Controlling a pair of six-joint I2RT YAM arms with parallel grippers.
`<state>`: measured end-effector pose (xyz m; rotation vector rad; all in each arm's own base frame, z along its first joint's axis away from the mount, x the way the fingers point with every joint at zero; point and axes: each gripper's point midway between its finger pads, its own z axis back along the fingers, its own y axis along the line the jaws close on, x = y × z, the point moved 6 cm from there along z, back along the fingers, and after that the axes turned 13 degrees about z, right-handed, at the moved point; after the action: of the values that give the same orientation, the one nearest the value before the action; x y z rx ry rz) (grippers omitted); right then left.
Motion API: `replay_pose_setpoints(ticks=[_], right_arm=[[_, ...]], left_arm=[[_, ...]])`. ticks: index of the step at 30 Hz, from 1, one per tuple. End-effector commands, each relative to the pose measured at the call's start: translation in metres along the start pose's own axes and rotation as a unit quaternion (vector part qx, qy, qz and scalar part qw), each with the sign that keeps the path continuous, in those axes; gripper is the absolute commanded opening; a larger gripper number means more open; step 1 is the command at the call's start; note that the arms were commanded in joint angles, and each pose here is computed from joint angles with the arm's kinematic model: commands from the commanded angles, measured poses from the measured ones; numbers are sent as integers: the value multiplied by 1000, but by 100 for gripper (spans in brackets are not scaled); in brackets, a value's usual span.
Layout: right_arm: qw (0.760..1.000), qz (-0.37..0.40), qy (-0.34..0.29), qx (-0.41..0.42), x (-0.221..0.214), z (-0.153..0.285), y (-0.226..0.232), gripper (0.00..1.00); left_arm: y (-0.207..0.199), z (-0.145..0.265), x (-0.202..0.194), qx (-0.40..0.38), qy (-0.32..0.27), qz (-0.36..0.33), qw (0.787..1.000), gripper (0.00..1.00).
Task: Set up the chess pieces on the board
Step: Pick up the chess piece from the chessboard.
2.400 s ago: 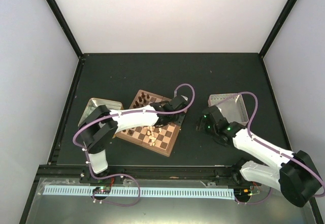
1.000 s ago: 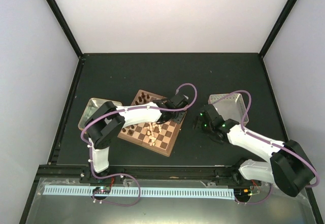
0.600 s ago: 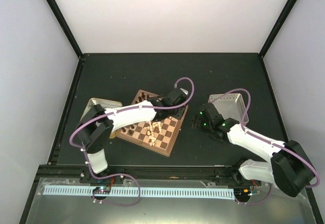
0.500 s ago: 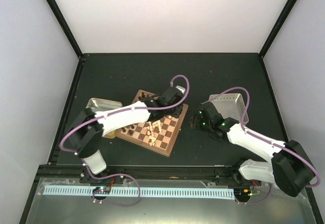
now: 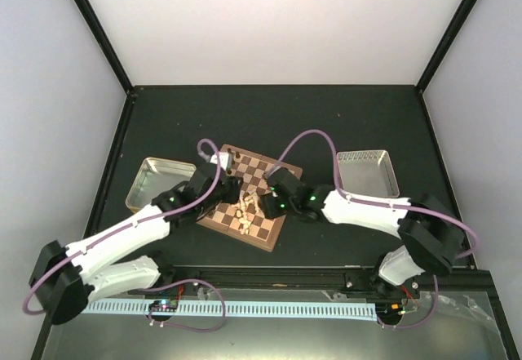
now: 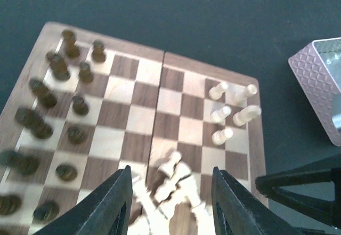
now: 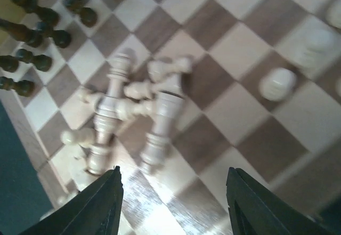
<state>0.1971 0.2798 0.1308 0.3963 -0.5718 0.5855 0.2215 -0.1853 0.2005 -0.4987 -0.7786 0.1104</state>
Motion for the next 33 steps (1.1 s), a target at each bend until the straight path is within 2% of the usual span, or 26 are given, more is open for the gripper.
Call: replay_pose_setpoints(ticks=[1, 9, 19, 23, 27, 33], right_arm=[[999, 52, 4, -9, 15, -15, 21, 53], [996, 60, 55, -43, 11, -40, 23, 39], [991, 66, 103, -57, 0, -55, 23, 35], [988, 70, 122, -64, -8, -57, 20, 23], [988, 82, 115, -61, -11, -55, 18, 13], [993, 111, 40, -12, 6, -39, 29, 11]], left_arm=[[14, 15, -2, -38, -29, 54, 997, 46], [34, 24, -7, -50, -32, 86, 994, 48], [35, 21, -10, -70, -24, 100, 992, 48], [34, 20, -11, -81, -18, 106, 991, 48], [32, 18, -13, -94, -14, 114, 989, 48], [29, 14, -18, -125, 4, 141, 982, 50]])
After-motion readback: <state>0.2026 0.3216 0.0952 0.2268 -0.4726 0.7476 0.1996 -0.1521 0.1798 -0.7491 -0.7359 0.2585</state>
